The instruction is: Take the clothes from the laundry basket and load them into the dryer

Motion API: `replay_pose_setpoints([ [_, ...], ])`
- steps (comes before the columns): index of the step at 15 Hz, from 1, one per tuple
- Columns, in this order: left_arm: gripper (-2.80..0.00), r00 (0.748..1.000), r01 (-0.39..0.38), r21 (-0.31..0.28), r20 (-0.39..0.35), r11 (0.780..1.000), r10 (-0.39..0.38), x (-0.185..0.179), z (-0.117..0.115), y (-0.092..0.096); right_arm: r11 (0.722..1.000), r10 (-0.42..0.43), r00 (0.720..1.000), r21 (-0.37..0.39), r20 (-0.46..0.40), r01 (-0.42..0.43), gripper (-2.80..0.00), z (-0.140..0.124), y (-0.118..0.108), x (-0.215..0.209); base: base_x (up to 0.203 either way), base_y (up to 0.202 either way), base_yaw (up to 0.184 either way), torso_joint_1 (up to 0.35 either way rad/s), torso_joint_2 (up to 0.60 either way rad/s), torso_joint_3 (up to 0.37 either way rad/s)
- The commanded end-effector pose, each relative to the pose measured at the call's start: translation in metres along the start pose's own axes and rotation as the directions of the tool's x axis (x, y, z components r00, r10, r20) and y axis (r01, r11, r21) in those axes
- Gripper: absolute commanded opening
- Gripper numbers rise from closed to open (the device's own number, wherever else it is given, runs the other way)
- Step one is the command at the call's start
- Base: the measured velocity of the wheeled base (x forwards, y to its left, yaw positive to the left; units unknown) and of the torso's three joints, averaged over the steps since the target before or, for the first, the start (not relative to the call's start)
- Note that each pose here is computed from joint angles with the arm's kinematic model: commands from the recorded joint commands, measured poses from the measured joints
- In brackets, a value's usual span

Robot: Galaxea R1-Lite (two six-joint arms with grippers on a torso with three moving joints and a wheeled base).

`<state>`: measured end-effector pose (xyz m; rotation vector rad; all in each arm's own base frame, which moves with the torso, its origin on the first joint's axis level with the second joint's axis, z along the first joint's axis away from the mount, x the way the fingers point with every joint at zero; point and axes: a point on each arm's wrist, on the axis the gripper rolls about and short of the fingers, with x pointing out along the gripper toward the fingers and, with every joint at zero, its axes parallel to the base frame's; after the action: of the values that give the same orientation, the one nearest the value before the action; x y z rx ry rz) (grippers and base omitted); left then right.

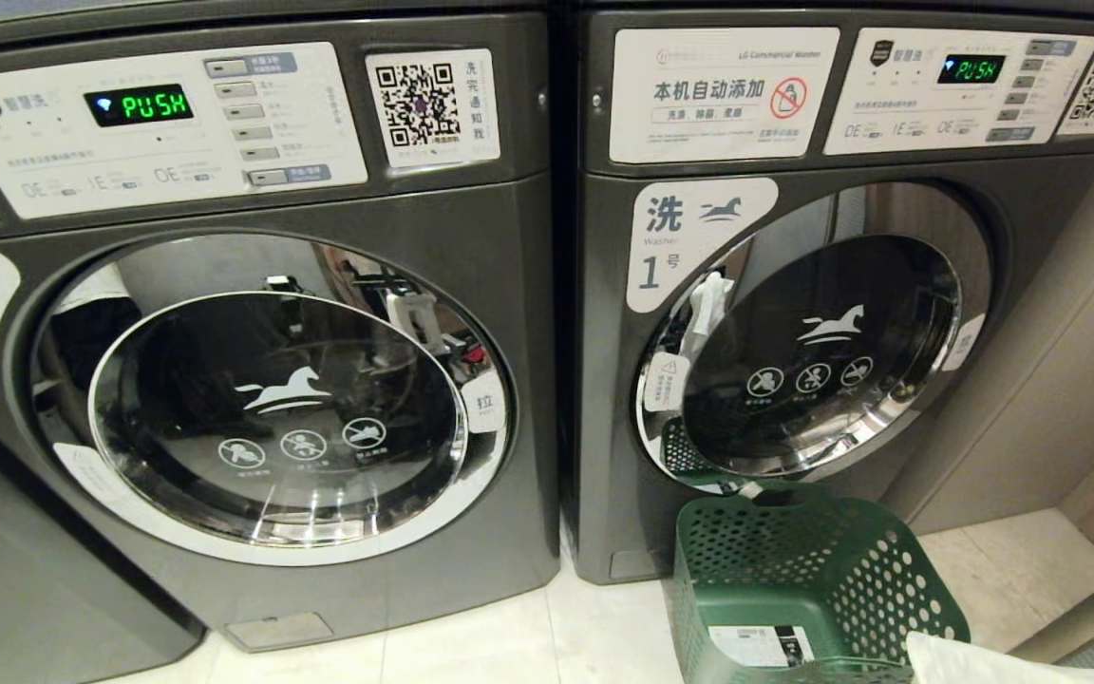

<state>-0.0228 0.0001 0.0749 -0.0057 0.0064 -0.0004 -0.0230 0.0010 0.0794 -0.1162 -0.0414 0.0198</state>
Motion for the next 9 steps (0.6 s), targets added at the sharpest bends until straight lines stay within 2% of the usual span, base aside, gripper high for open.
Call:
replay_pose_setpoints([
  [1, -2.8, 1.0, 0.0, 0.0, 0.0, 1.0, 0.0, 0.0, -0.0005, 0.0, 1.0, 0.003, 1.0, -0.001, -0.018, -0.003, -2.8, -0.005, 0.0006, 0.0013, 0.0, 0.0, 0.0, 0.002, 0.0, 0.206],
  [9, -2.8, 1.0, 0.0, 0.0, 0.0, 1.0, 0.0, 0.0, -0.0005, 0.0, 1.0, 0.003, 1.0, -0.004, -0.018, -0.003, -2.8, -0.005, 0.0006, 0.0013, 0.0, 0.0, 0.0, 0.001, 0.0, 0.2],
])
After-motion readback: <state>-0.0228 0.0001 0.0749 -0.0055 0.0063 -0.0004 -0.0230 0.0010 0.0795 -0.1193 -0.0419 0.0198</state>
